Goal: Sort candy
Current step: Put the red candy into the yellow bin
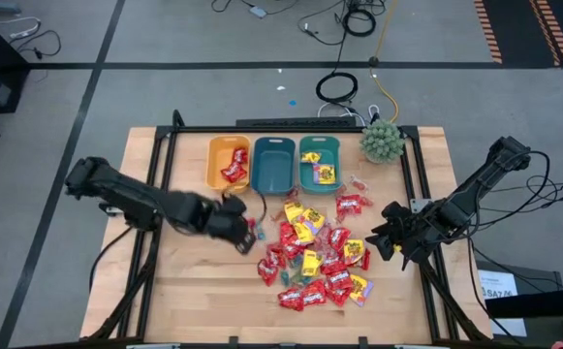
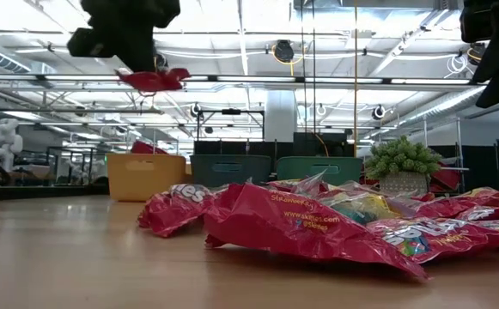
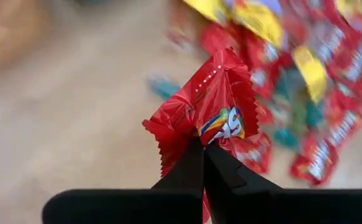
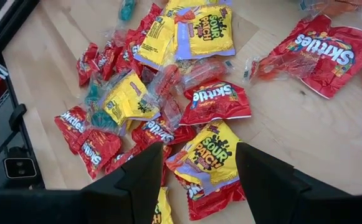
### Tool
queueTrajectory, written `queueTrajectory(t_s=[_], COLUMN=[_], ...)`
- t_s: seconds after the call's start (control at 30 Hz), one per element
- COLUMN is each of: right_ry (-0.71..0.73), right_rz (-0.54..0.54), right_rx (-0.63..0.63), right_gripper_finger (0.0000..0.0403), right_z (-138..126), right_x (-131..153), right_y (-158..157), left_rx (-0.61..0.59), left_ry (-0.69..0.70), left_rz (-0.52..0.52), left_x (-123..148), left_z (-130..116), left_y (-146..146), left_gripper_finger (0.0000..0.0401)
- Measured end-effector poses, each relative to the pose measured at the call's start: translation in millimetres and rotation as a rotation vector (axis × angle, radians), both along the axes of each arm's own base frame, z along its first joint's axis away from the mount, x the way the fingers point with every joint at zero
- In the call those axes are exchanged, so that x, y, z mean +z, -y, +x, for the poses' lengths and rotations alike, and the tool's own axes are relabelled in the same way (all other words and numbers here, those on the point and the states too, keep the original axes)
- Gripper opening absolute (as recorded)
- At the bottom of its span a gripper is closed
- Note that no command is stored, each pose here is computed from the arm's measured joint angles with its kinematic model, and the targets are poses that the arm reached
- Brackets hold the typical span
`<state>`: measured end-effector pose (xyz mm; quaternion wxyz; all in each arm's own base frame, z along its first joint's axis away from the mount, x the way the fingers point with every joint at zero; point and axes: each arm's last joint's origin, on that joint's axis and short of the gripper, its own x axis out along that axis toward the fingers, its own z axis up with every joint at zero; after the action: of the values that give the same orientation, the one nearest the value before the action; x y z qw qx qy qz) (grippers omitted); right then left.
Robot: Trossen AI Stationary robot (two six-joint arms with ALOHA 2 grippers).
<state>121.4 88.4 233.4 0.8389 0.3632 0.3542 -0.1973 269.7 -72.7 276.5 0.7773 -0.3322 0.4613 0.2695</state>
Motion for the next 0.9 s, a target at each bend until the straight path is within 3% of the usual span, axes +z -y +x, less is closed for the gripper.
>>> queueTrajectory(t_s=[0.23, 0.53, 0.7, 0.9], right_ry=[0.004, 0.025, 0.033, 0.041], right_rz=[-0.005, 0.059, 0.123, 0.191], right_rx=[-0.004, -0.098, -0.169, -0.243], right_gripper_finger=[0.0194, 0.0194, 0.0194, 0.0194], right_z=[0.0, 0.2, 0.2, 0.2], right_x=[0.0, 0.3, 0.3, 0.3], right_y=[0.2, 0.7, 0.7, 0.8], left_rx=[0.082, -0.021, -0.112, -0.106], left_ry=[-0.014, -0.064, -0.084, -0.124], left_rz=[0.128, 0.168, 0.272, 0.330], left_x=[29.1, 31.9, 28.3, 20.4], left_z=[-26.0, -46.8, -48.8, -46.5], left_y=[-76.3, -172.6, -202.6, -223.1], left_gripper_finger=[0.0002, 0.0001, 0.0013, 0.0041])
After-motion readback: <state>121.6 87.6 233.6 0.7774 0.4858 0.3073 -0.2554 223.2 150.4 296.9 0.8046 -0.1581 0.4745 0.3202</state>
